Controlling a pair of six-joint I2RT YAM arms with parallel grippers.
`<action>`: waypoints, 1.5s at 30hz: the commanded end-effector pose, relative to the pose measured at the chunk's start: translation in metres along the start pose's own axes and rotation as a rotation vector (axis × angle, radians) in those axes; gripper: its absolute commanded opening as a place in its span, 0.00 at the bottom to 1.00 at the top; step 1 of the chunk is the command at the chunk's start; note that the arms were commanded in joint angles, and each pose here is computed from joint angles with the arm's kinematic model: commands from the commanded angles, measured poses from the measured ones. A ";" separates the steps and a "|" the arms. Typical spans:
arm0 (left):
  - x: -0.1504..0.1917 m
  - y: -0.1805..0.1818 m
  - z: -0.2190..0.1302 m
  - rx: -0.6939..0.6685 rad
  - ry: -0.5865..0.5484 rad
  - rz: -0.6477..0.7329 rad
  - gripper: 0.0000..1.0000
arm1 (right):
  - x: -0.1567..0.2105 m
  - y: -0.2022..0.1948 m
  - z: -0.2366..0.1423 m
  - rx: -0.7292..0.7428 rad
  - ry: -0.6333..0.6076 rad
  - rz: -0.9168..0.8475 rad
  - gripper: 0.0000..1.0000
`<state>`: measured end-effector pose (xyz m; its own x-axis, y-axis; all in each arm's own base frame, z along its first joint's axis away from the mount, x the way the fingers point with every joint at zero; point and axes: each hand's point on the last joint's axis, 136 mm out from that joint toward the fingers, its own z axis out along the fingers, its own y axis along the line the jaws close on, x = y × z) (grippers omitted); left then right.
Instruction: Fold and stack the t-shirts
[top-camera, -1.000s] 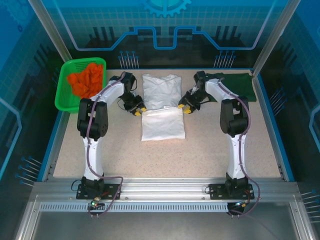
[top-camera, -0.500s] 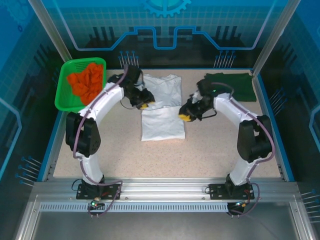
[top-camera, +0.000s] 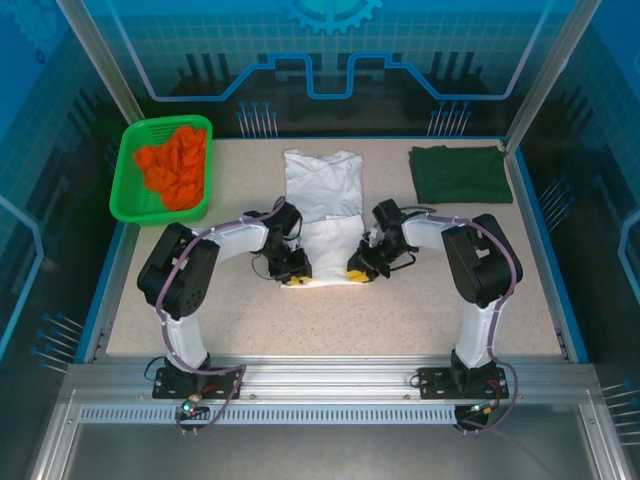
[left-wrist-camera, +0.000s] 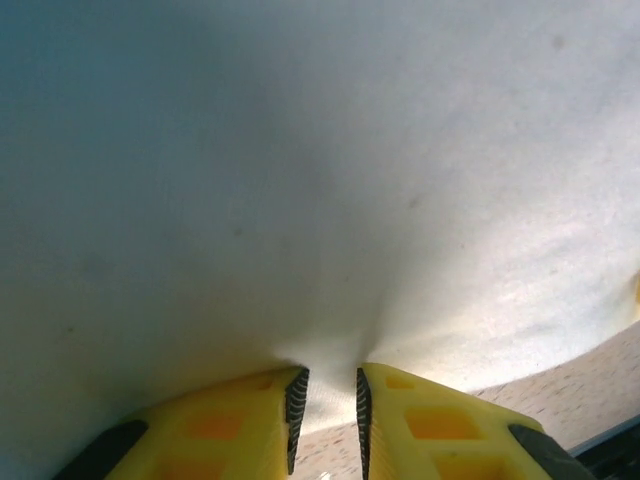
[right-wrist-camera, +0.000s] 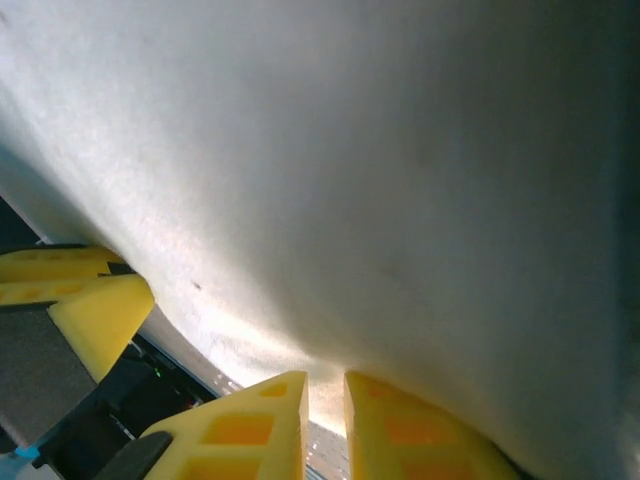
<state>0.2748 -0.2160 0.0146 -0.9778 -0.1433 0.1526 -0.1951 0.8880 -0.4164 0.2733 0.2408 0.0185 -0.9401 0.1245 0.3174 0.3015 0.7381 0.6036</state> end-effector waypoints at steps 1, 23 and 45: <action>0.035 0.050 0.007 -0.147 0.052 -0.027 0.27 | 0.042 -0.044 0.010 0.152 0.064 -0.004 0.21; -0.023 -0.059 -0.066 0.119 -0.099 0.092 0.33 | -0.002 0.039 -0.064 -0.105 -0.208 -0.121 0.23; -0.111 -0.043 -0.046 0.013 -0.153 -0.071 0.55 | -0.079 0.008 -0.065 -0.082 -0.277 0.051 0.27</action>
<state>0.4090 -0.2314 0.0294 -0.9643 -0.2599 0.0504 -0.2548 0.8594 -0.4433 0.3640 0.1961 0.0271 -0.9233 0.3334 0.1906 0.3756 0.6807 0.6289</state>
